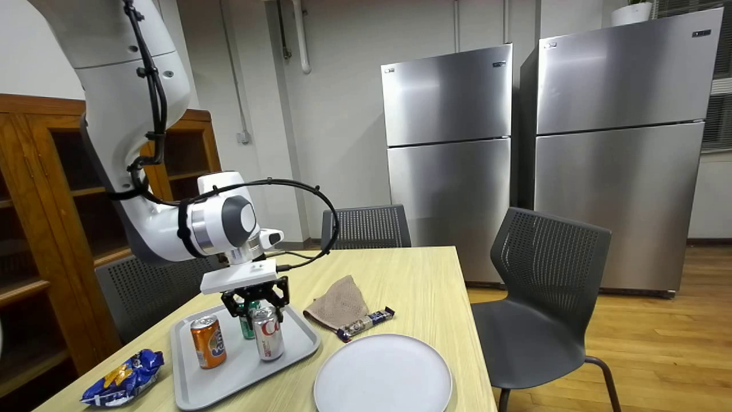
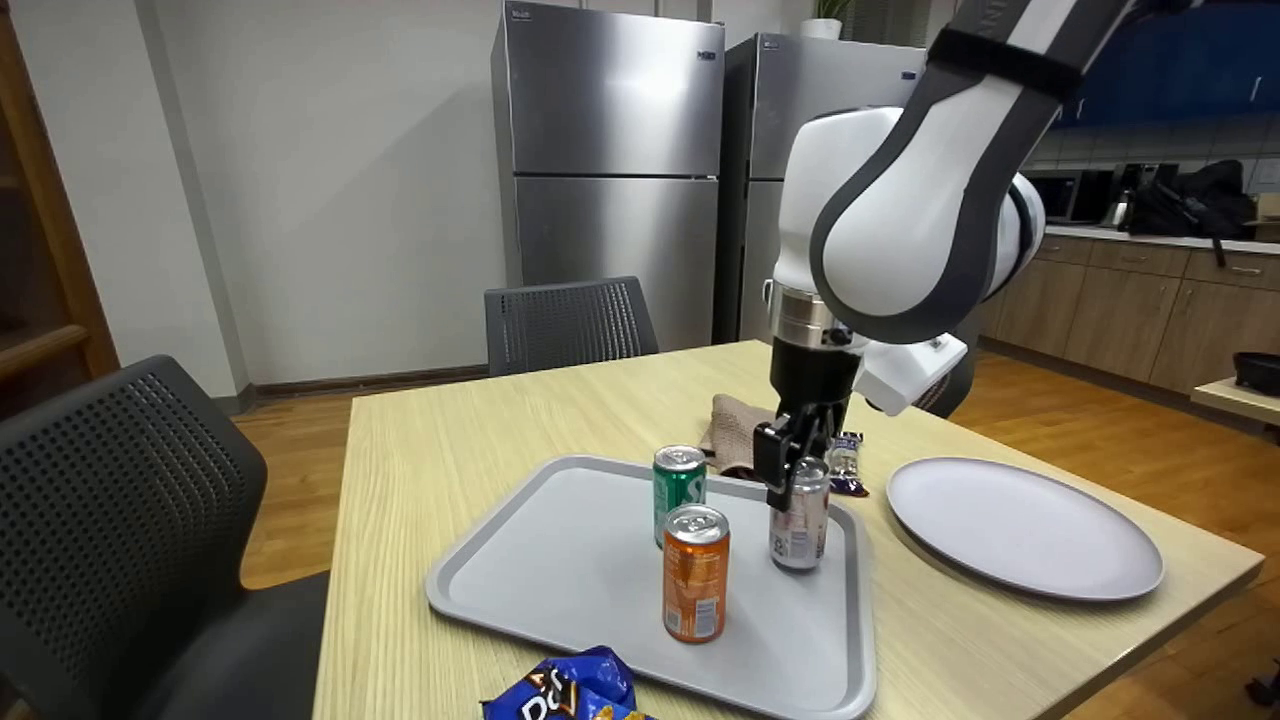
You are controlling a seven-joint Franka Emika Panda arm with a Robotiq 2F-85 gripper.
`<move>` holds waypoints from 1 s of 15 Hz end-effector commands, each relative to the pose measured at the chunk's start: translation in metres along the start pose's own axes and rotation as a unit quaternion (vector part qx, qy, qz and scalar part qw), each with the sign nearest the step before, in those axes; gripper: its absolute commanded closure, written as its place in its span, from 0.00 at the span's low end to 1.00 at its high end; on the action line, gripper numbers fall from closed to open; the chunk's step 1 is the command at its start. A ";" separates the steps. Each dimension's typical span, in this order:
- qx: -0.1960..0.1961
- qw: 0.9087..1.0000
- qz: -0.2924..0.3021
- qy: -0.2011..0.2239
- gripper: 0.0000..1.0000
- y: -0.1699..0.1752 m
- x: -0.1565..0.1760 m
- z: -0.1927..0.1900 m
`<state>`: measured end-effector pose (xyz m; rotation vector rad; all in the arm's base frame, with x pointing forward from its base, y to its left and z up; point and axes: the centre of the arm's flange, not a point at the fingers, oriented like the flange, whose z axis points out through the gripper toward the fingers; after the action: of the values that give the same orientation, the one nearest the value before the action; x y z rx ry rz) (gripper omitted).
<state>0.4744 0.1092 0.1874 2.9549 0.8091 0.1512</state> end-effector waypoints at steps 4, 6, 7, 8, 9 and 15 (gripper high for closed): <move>-0.001 1.000 0.000 0.006 0.03 -0.004 0.010 -0.008; -0.001 1.000 -0.002 0.010 0.00 -0.002 0.010 -0.012; 0.000 1.000 -0.002 0.012 0.00 -0.002 0.010 -0.015; 0.000 1.000 -0.002 0.014 0.00 -0.002 0.011 -0.019; 0.000 1.000 -0.003 0.020 0.00 -0.001 0.011 -0.025; -0.013 0.998 0.004 0.054 0.00 0.008 0.016 -0.069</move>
<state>0.4879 0.1188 0.2272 2.9444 0.8110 0.2860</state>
